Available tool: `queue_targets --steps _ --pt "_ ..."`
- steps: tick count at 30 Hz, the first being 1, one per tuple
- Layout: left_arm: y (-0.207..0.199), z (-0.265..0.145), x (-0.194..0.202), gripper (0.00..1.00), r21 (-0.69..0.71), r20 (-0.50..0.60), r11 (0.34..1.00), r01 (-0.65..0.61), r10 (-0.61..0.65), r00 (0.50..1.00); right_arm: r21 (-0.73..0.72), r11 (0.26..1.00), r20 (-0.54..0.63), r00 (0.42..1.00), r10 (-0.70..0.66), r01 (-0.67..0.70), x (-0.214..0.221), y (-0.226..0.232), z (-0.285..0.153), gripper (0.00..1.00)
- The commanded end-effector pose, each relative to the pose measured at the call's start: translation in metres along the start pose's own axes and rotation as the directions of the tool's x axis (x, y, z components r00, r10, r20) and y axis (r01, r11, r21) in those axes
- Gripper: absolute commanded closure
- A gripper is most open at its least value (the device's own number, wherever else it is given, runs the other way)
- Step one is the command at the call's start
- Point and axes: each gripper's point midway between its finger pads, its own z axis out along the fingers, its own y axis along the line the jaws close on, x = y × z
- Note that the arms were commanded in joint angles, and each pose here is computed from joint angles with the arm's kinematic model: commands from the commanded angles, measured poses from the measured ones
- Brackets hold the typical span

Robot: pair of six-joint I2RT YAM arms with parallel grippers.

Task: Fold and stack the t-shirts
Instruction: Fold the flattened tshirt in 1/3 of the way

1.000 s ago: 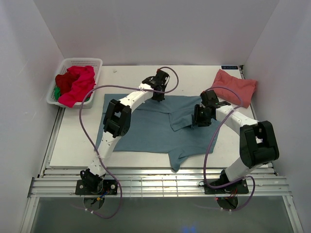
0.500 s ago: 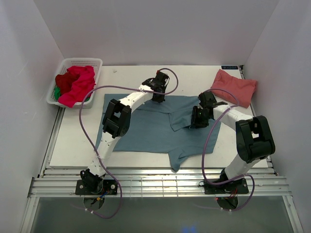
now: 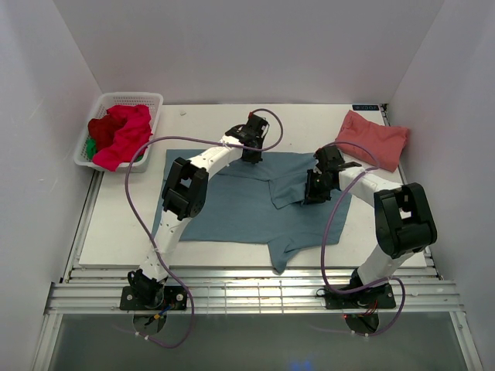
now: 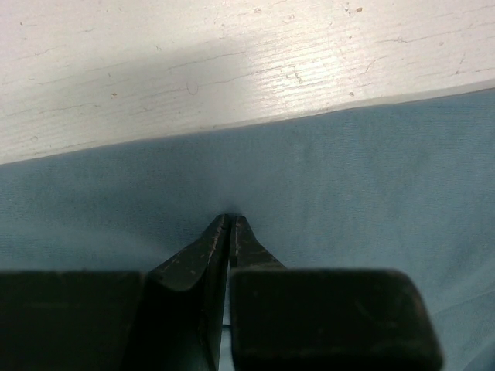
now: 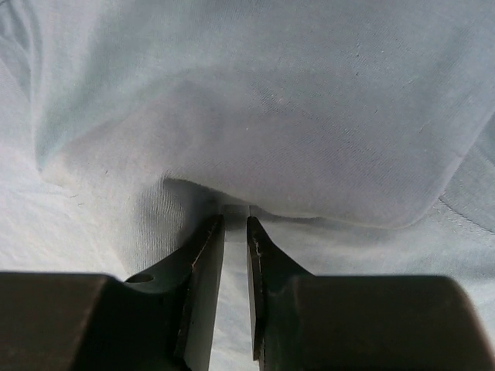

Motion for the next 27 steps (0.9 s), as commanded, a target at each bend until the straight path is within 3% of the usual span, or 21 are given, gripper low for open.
queue_targets --steps 1,9,17,27 --pt "0.001 -0.028 -0.014 0.84 0.019 0.021 1.000 0.010 -0.011 1.000 -0.017 1.000 -0.011 1.000 -0.005 0.005 0.001 0.005 0.003 0.76" --pt "0.005 -0.035 -0.017 0.84 0.021 0.034 1.000 0.023 -0.023 0.999 -0.001 1.000 -0.030 0.999 -0.014 0.014 0.008 0.004 0.008 0.77" --pt "0.009 -0.033 -0.009 0.84 0.019 0.016 0.999 0.031 -0.032 0.999 0.026 0.999 -0.026 0.999 -0.023 0.024 0.006 0.001 0.007 0.92" --pt "0.005 -0.029 -0.006 0.85 0.043 0.008 0.998 0.040 -0.041 0.999 0.268 0.962 0.036 0.998 -0.059 0.047 -0.021 -0.025 -0.053 0.92"
